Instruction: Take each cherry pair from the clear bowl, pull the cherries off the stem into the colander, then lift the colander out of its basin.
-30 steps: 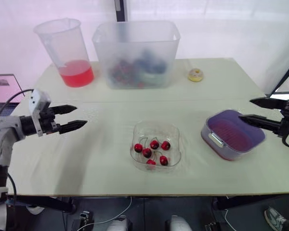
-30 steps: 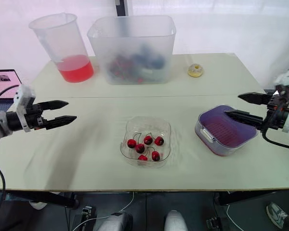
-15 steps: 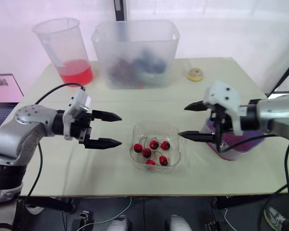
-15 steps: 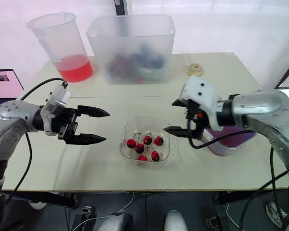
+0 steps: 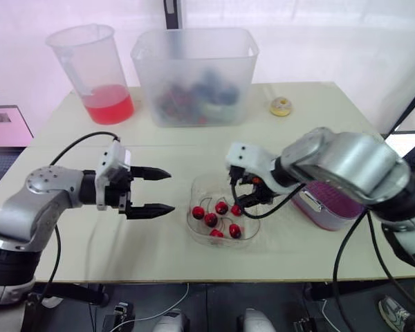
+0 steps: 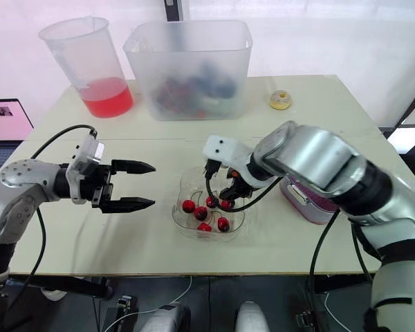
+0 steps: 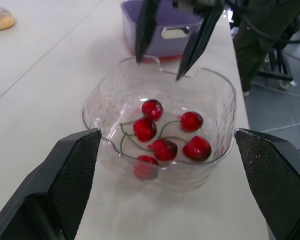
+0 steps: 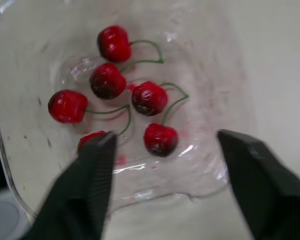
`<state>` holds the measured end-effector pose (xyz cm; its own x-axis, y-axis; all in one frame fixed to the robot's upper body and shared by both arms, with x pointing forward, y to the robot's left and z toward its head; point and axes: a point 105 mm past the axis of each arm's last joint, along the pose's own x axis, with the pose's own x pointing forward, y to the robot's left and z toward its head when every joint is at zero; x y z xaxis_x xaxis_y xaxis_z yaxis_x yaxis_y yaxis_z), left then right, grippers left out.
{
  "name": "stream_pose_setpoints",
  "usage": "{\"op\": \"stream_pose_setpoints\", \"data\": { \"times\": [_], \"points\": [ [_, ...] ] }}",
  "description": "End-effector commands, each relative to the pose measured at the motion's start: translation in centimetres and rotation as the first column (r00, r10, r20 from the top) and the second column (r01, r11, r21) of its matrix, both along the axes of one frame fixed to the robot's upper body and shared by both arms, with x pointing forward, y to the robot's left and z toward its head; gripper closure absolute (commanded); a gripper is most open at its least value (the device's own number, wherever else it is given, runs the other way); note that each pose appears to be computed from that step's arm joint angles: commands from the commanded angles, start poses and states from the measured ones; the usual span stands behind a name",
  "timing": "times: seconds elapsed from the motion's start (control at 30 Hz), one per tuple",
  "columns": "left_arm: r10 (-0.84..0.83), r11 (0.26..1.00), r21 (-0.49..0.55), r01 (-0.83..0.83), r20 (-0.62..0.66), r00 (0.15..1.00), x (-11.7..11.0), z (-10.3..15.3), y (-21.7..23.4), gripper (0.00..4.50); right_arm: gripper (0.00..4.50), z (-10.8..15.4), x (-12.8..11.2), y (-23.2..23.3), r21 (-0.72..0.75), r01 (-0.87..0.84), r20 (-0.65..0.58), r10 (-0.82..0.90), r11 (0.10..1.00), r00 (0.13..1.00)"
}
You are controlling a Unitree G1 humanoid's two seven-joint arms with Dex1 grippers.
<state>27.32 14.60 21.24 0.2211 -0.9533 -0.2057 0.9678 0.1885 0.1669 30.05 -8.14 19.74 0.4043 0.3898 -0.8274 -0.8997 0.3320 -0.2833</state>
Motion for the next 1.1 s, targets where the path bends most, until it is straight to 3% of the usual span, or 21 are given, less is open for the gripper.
{"op": "stream_pose_setpoints", "data": {
  "times": [0.03, 0.27, 0.77, 0.87, 0.97, 1.1],
  "points": [
    [0.005, 0.999, -0.04, -0.004, 0.036, 0.999, -0.5, 1.5, 0.1, 0.0, 1.86, -0.1, 0.6, -0.1, -0.055, 0.013, 0.04, -0.011, 0.998, 0.999],
    [0.011, 0.999, -0.039, -0.01, 0.023, 1.0, -0.8, 1.1, -0.1, 0.0, 1.86, -2.2, 1.3, 0.9, -0.097, 0.013, 0.019, -0.011, 0.995, 1.0],
    [0.005, 1.0, -0.024, -0.004, 0.009, 1.0, -0.9, 0.4, -0.2, 0.0, 1.86, -3.8, 2.9, 1.4, -0.157, -0.005, 0.03, 0.01, 0.988, 1.0],
    [0.002, 1.0, -0.019, -0.002, 0.011, 1.0, -0.9, 0.4, -0.2, 0.0, 2.74, -3.8, 3.0, 1.4, -0.16, -0.004, 0.032, 0.009, 0.987, 0.999],
    [0.002, 1.0, -0.02, -0.002, 0.015, 1.0, -0.9, 0.4, -0.2, 0.0, 4.13, -3.7, 2.9, 1.5, -0.163, -0.012, 0.028, 0.017, 0.987, 0.999],
    [0.002, 1.0, -0.02, -0.001, 0.018, 1.0, -0.9, 0.4, -0.1, 0.0, 4.13, -3.0, 2.6, 1.8, -0.154, -0.034, 0.022, 0.037, 0.988, 0.999]
  ]
}}
